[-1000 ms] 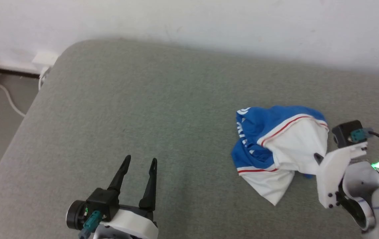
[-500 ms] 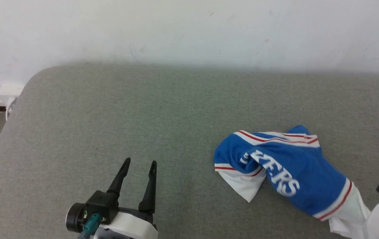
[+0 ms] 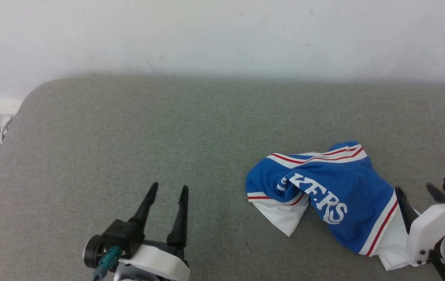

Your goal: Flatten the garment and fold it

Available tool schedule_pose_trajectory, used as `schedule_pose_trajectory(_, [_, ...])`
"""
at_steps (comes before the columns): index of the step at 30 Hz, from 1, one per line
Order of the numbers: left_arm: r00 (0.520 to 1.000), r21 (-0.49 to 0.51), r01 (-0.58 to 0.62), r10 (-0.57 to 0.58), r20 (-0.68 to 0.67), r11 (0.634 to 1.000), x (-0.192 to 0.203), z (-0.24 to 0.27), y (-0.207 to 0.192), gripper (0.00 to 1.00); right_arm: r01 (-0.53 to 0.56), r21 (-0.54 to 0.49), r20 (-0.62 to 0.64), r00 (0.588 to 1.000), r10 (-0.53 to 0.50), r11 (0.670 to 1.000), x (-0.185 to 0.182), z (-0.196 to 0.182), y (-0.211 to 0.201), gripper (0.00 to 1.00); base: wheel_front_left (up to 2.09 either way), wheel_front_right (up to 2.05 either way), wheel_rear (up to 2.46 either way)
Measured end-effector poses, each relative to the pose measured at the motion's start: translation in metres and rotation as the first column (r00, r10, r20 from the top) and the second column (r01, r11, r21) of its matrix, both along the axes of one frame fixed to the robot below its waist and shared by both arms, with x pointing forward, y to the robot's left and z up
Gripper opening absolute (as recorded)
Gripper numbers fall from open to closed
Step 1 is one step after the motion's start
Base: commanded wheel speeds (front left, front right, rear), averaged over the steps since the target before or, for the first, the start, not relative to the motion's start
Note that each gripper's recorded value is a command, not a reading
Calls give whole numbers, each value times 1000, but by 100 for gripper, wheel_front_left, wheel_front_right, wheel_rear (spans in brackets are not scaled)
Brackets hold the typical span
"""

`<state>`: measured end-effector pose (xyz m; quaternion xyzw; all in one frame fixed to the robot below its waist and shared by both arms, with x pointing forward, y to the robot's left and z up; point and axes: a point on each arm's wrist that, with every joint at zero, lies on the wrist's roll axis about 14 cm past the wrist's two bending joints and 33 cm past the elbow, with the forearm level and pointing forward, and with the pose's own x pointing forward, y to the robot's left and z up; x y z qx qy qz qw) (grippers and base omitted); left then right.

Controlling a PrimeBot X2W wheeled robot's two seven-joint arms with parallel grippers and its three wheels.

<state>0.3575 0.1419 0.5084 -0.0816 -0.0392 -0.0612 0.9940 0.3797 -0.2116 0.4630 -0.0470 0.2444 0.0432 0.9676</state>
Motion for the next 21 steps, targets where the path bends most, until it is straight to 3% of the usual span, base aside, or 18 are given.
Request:
schedule_pose_trajectory(5, [995,-20,86,-87,-57,996,5,-18,-23,100,0,59,270,963,-16,998,15,47,9,100,0,0,0])
schedule_pose_trajectory(8, [982,-23,155,-157,-104,988,14,-27,-41,100,29,88,404,913,-62,996,16,67,3,100,0,0,0])
schedule_pose_trajectory(15, [909,14,336,-320,-267,942,52,-34,-90,100,88,78,512,851,-116,993,14,72,-11,100,0,0,0])
schedule_pose_trajectory(17, [867,37,386,-349,-356,922,64,-42,-101,100,97,69,506,854,-118,993,15,66,-12,100,0,0,0])
schedule_pose_trajectory(21, [720,80,484,-345,-602,871,69,-80,-111,100,111,56,511,850,-124,992,20,63,-16,100,0,0,0])
